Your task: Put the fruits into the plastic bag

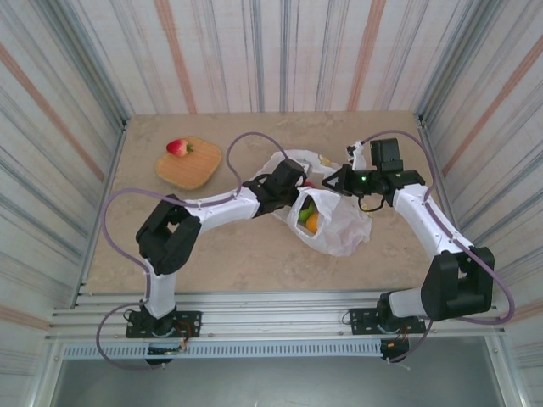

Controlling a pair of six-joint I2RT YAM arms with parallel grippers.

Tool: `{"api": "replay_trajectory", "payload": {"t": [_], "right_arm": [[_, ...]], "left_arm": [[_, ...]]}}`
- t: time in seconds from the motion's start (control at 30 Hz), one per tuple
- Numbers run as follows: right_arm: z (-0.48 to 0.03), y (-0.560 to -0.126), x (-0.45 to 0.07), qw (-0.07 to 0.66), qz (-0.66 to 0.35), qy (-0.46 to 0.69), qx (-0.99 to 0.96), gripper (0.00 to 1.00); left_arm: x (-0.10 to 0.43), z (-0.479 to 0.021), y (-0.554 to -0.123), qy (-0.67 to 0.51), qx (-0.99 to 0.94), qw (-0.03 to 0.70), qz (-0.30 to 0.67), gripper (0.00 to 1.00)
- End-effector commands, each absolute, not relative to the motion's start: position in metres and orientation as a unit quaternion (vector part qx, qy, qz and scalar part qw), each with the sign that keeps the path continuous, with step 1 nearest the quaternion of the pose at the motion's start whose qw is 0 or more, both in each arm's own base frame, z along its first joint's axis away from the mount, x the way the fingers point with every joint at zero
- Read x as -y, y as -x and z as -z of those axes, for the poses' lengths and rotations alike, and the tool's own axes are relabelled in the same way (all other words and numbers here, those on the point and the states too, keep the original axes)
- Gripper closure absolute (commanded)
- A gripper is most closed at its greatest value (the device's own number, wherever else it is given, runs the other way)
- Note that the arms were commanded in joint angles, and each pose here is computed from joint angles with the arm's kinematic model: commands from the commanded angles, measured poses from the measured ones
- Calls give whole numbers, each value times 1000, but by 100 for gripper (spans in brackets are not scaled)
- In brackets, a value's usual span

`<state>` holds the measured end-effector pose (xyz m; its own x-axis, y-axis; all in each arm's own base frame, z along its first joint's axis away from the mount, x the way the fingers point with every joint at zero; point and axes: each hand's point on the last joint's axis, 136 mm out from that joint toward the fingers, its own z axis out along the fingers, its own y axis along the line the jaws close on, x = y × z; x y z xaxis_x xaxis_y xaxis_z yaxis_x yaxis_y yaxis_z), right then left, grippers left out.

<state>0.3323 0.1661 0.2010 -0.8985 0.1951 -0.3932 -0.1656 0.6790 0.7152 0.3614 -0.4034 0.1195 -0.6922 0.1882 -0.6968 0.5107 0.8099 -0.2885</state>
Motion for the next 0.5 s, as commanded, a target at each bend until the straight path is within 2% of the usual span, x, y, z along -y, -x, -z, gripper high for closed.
{"api": "replay_trajectory", "payload": {"t": [0.0,0.23,0.47], "right_arm": [[-209,-330,-164,234,-403,-8,-885,100],[-208,-329,-164,233,-403,-7,-885,100],[-205,-327,-162,232,-400,-9,-887,100]], "left_arm": [[413,-132,-379,-165,-880,369,247,46],[419,-114,-391,-160,-881,376,236,43],[424,-116,-394,-167,-877,382,239,34]]}}
